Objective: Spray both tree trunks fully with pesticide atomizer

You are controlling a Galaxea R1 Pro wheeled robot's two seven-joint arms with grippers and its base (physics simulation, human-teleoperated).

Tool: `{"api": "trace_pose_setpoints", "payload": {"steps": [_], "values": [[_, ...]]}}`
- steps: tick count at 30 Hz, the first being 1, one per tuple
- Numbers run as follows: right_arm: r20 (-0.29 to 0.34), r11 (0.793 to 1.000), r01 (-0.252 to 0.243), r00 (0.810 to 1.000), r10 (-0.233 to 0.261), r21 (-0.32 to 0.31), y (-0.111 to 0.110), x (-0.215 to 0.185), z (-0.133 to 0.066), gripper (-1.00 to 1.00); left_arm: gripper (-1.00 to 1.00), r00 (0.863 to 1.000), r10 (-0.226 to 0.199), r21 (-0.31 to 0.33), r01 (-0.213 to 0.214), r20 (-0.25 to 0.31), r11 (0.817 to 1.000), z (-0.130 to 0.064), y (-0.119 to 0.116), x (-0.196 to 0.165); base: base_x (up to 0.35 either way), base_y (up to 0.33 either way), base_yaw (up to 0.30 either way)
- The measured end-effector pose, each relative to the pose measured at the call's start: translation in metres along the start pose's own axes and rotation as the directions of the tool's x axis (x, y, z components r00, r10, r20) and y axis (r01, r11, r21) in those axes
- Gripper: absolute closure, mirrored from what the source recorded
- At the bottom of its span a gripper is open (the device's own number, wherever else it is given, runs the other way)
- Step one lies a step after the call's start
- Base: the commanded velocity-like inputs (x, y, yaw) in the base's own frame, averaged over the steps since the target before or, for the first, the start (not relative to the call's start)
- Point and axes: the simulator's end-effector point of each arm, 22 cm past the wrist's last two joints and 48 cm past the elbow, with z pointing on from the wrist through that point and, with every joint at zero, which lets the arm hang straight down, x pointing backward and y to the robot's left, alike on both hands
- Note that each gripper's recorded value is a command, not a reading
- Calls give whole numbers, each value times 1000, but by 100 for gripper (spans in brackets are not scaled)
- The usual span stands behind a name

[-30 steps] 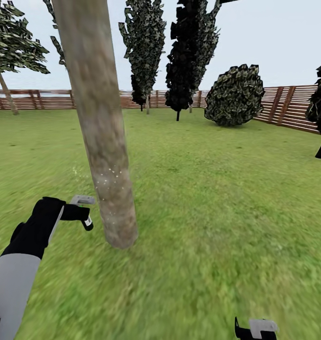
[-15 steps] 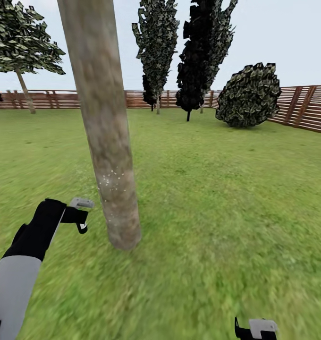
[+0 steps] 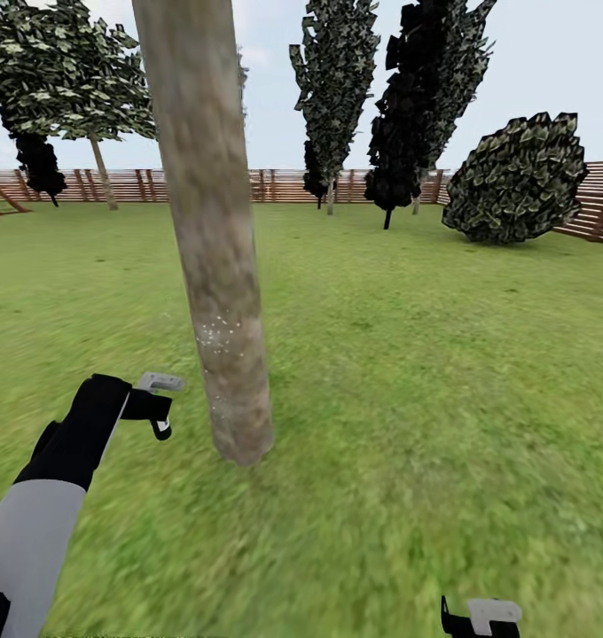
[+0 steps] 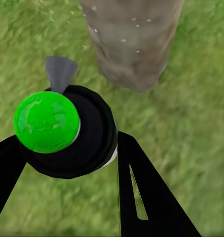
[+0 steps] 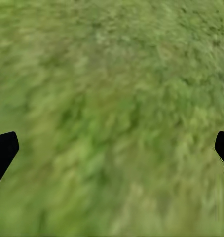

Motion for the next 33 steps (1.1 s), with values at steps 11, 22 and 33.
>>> {"api": "trace_pose_setpoints", "payload": {"steps": [11,22,33], "values": [[0,1000,3,1000,-3,2,-2,0,0,-100,100,1000,-1,0,1,-21,1000,4,0,11,0,-277,2],[1,1000,2,1000,-2,1,-1,0,0,-100,100,995,3,47,2,-103,999,24,-33,67,84,-277,0],[0,1000,2,1000,-2,0,-1,0,0,-100,100,979,-6,-22,2,-204,1000,31,15,129,-9,-266,0]]}}
